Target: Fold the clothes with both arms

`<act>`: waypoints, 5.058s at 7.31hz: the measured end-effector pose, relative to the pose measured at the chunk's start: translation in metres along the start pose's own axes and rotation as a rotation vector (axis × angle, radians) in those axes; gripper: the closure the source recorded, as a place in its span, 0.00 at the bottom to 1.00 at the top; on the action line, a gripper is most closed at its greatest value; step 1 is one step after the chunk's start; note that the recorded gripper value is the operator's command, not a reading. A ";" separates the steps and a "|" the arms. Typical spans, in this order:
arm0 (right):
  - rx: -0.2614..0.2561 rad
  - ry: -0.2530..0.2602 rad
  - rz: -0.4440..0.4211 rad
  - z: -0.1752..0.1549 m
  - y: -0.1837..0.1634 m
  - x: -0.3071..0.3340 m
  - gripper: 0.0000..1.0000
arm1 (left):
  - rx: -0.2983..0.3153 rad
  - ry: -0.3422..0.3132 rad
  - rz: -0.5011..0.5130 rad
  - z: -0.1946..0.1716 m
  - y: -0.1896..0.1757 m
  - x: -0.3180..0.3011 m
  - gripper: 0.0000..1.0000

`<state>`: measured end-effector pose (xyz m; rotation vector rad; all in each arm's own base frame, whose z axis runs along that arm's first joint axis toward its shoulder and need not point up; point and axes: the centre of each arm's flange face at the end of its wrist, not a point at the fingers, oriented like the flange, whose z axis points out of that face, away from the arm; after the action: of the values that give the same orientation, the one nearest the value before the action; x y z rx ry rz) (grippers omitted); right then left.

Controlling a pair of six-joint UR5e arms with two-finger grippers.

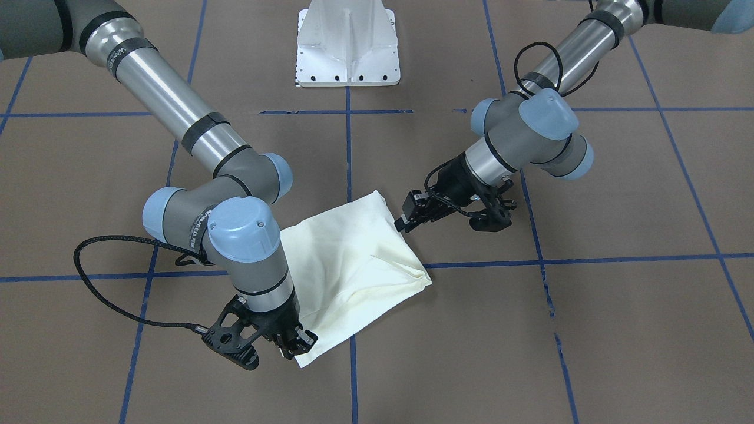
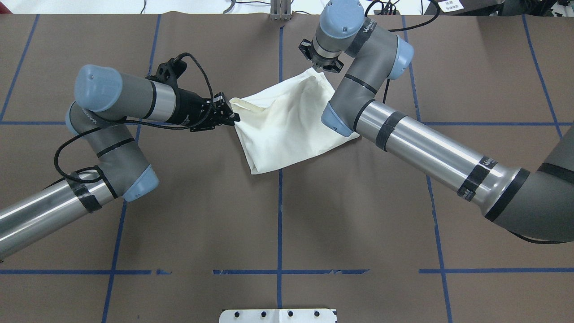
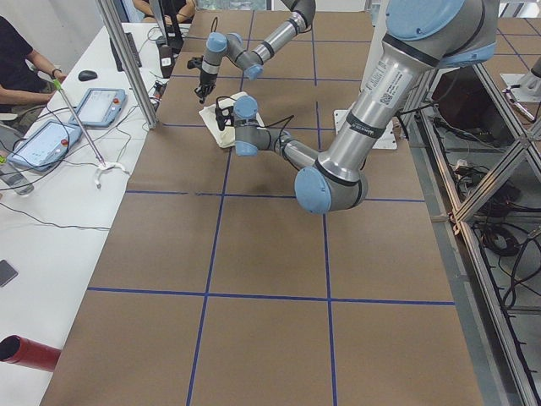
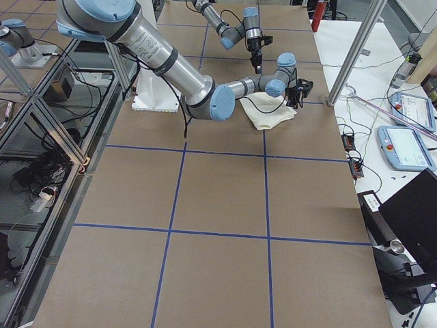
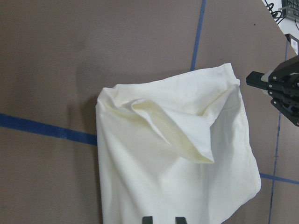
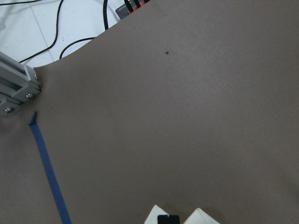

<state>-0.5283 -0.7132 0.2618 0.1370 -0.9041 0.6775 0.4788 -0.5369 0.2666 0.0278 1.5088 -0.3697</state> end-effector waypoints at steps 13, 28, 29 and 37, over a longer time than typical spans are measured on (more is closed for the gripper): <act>-0.087 -0.030 0.006 -0.037 -0.080 0.052 1.00 | -0.033 -0.121 0.068 0.046 0.067 -0.067 1.00; -0.280 0.130 -0.656 -0.177 -0.225 0.527 0.67 | 0.025 -0.818 0.671 -0.416 -0.172 -0.207 0.57; -0.302 0.159 -0.654 -0.214 -0.214 0.533 0.06 | -0.013 -0.793 0.631 -0.441 -0.169 -0.216 0.40; -0.391 0.153 -0.593 -0.263 -0.160 0.576 0.00 | -0.116 -0.725 0.506 -0.517 -0.119 -0.351 0.00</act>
<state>-0.0078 -0.4585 0.5633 -0.0007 -0.7783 -0.0441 -0.0571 -0.4450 0.5958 0.1634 0.7607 0.1183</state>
